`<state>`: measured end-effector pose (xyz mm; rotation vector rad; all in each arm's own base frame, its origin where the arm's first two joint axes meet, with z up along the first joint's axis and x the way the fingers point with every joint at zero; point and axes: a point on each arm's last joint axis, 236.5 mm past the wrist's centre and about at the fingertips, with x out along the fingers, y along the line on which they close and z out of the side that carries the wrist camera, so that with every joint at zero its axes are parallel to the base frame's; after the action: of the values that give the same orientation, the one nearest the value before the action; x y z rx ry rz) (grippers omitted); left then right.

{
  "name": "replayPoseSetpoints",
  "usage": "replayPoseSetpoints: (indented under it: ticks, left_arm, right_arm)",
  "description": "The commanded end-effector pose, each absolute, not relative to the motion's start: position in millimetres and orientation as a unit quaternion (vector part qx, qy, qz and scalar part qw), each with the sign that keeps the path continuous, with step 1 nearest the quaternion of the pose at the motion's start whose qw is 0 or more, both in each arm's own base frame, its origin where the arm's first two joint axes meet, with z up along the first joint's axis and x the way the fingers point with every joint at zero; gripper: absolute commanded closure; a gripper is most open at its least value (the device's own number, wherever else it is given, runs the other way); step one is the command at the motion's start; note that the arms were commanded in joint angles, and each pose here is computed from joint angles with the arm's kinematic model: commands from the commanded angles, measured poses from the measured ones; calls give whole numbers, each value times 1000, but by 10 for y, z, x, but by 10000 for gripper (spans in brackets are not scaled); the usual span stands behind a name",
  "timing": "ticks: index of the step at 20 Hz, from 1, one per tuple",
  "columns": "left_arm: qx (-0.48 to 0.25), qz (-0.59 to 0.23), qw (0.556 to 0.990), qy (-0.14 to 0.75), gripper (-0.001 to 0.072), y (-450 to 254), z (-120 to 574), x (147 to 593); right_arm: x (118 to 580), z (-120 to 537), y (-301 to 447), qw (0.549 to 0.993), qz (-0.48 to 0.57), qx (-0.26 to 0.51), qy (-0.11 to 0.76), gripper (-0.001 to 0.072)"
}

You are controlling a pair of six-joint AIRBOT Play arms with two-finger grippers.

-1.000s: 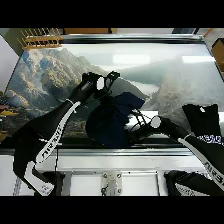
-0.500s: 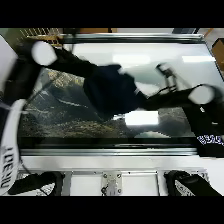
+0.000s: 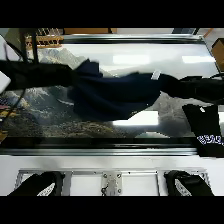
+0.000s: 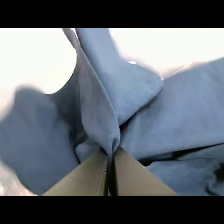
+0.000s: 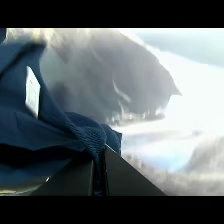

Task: Fold the clothes and pants, and hang the long-sleeved shirts on hangers.

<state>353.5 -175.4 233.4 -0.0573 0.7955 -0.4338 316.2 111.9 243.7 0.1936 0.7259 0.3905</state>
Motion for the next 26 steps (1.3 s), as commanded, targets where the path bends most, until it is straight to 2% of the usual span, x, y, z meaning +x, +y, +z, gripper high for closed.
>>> replayPoseSetpoints:
  ticks: [1,2,3,6,12,14,17,22,26]
  left_arm:
    - [-77,-159,878,445,419,-1600,1430,3488]
    - [-99,-148,867,465,79,-1583,1198,3456]
    - [-118,-139,860,477,41,-1538,1056,3446]
    - [-166,-109,836,511,41,-1373,638,3377]
    - [-184,-27,784,592,41,-805,-395,3185]
    - [-195,-66,755,623,41,-840,-617,3146]
    - [-251,-139,744,603,42,-1084,-693,3389]
    - [-191,-213,758,587,42,-1247,-676,3991]
    - [-181,-256,719,620,42,-1349,-865,4160]
  right_arm:
    - [3111,1723,1097,882,168,118,423,697]
    - [3091,1461,1087,872,161,123,445,697]
    - [3064,1258,1079,864,156,126,462,697]
    - [2967,921,1078,844,150,131,497,697]
    - [2960,907,1078,844,150,131,499,696]
    - [2960,907,1078,844,150,131,499,696]
    - [2959,910,1084,843,150,133,499,696]
    - [2957,909,1086,843,151,133,499,696]
    - [2958,911,1092,843,151,134,499,695]
